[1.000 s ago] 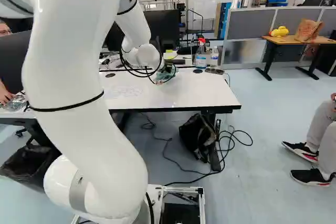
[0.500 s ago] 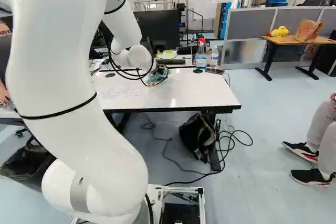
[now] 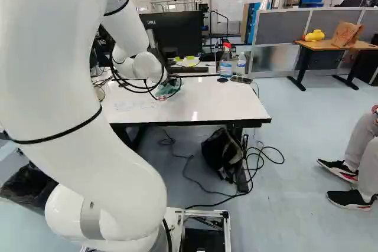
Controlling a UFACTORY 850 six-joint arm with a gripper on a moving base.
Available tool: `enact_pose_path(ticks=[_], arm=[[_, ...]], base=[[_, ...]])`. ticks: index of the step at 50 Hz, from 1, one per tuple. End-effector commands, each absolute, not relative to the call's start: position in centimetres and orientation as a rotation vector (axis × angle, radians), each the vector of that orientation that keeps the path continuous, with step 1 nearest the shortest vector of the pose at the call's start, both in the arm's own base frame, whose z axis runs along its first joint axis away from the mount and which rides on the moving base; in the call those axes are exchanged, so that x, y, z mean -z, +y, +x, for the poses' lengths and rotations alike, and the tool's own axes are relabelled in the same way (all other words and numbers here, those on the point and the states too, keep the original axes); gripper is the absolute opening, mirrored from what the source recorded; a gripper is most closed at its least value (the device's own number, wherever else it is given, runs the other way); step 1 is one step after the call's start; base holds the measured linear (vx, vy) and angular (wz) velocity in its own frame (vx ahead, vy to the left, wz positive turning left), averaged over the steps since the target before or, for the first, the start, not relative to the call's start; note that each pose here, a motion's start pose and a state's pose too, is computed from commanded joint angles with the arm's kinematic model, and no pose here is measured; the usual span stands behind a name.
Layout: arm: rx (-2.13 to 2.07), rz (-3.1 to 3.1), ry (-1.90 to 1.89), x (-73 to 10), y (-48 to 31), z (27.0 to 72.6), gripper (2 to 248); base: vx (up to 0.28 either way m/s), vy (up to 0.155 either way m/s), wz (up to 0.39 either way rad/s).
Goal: Clean the table with the green towel
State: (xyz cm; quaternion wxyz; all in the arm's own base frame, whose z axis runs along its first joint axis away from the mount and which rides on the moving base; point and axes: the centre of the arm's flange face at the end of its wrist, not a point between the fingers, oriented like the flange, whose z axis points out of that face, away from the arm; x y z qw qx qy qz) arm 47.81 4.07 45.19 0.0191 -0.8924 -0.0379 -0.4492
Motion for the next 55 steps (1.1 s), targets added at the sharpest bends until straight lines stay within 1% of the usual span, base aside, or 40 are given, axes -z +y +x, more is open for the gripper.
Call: enact_pose_path(ticks=[21, 55], arm=[[1.376, -2.738, -0.214, -45.2, 7.3, 46.2, 51], [1.306, -2.724, -0.326, -44.9, 11.1, 45.9, 51]], base=[[0.000, 0.000, 0.000], [0.000, 0.000, 0.000]])
